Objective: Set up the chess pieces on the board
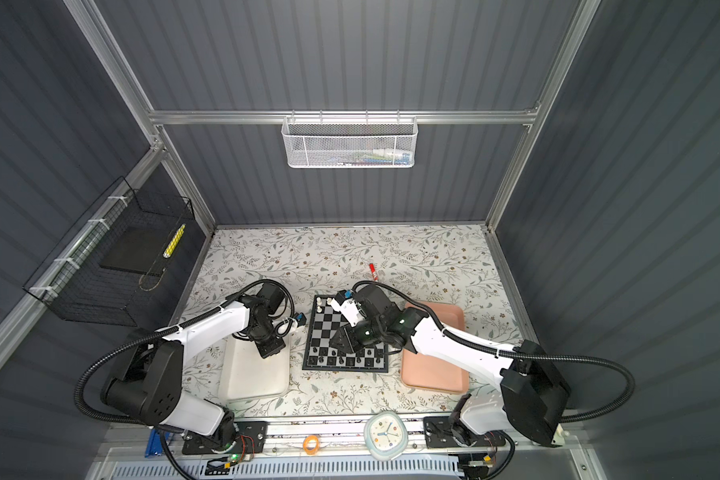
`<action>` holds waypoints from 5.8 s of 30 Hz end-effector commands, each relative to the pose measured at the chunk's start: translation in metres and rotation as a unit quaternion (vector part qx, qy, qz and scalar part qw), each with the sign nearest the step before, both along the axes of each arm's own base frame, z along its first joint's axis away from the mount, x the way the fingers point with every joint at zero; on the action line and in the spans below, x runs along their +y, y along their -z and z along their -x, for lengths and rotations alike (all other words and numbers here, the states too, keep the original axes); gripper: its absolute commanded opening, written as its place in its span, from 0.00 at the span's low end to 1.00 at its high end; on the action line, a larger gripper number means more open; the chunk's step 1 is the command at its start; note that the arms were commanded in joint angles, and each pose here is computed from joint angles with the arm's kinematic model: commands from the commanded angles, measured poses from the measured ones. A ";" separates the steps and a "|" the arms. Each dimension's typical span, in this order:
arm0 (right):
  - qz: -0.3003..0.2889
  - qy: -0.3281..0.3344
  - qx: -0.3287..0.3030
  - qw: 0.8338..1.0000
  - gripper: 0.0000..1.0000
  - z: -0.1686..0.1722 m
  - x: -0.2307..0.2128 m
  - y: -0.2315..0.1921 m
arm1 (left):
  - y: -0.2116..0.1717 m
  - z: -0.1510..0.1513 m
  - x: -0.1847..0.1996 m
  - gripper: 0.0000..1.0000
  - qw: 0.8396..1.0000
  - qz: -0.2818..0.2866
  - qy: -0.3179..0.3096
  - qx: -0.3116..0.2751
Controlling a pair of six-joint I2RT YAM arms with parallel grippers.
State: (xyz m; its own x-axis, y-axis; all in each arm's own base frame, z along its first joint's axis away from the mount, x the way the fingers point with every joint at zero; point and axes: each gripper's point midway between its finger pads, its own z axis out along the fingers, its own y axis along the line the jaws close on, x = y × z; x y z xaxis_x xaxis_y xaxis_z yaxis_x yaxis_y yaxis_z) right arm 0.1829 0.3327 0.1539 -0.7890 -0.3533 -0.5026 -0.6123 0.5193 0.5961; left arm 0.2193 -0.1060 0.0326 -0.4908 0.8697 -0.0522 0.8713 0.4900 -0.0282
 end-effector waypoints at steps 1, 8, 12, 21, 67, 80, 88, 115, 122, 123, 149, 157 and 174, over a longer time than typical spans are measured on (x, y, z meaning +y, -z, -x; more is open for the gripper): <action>0.002 -0.007 0.004 1.000 0.25 0.004 0.001 0.004 | -0.004 0.001 0.001 0.07 1.000 -0.008 0.003 0.002; 0.002 -0.007 0.004 1.000 0.25 0.004 0.001 0.004 | -0.016 -0.007 -0.002 0.07 1.000 -0.006 -0.001 -0.009; 0.002 -0.007 0.004 1.000 0.25 0.004 0.001 0.004 | -0.022 -0.012 -0.003 0.07 1.000 -0.007 -0.001 -0.014; 0.005 -0.009 0.002 1.000 0.25 0.004 0.001 0.006 | -0.034 -0.023 -0.008 0.08 1.000 -0.002 -0.001 -0.028; 0.021 0.070 -0.005 0.997 0.25 -0.008 -0.048 0.011 | -0.081 -0.089 -0.113 0.10 0.991 0.035 0.096 -0.084; 0.024 0.099 -0.004 0.995 0.25 -0.005 -0.066 0.011 | -0.071 -0.097 -0.148 0.10 0.987 0.045 0.128 -0.081; 0.024 0.100 -0.003 0.995 0.25 -0.006 -0.066 0.011 | -0.061 -0.100 -0.155 0.10 0.988 0.046 0.131 -0.074; 0.027 0.098 0.001 0.995 0.25 -0.006 -0.065 0.014 | -0.035 -0.111 -0.161 0.11 0.989 0.031 0.132 -0.061; 0.029 0.098 0.004 0.995 0.25 -0.006 -0.065 0.016 | -0.031 -0.113 -0.162 0.11 0.989 0.029 0.133 -0.060; 0.029 0.098 0.003 0.995 0.25 -0.006 -0.064 0.016 | -0.030 -0.113 -0.162 0.11 0.989 0.028 0.133 -0.059; 0.032 0.099 0.007 0.995 0.25 -0.007 -0.065 0.020 | -0.023 -0.119 -0.162 0.11 0.989 0.018 0.135 -0.065; 0.032 0.099 0.006 0.995 0.26 -0.007 -0.065 0.021 | -0.022 -0.119 -0.161 0.13 0.988 0.016 0.136 -0.063; 0.030 0.099 0.006 0.995 0.26 -0.007 -0.064 0.022 | -0.024 -0.120 -0.161 0.19 0.989 0.018 0.134 -0.067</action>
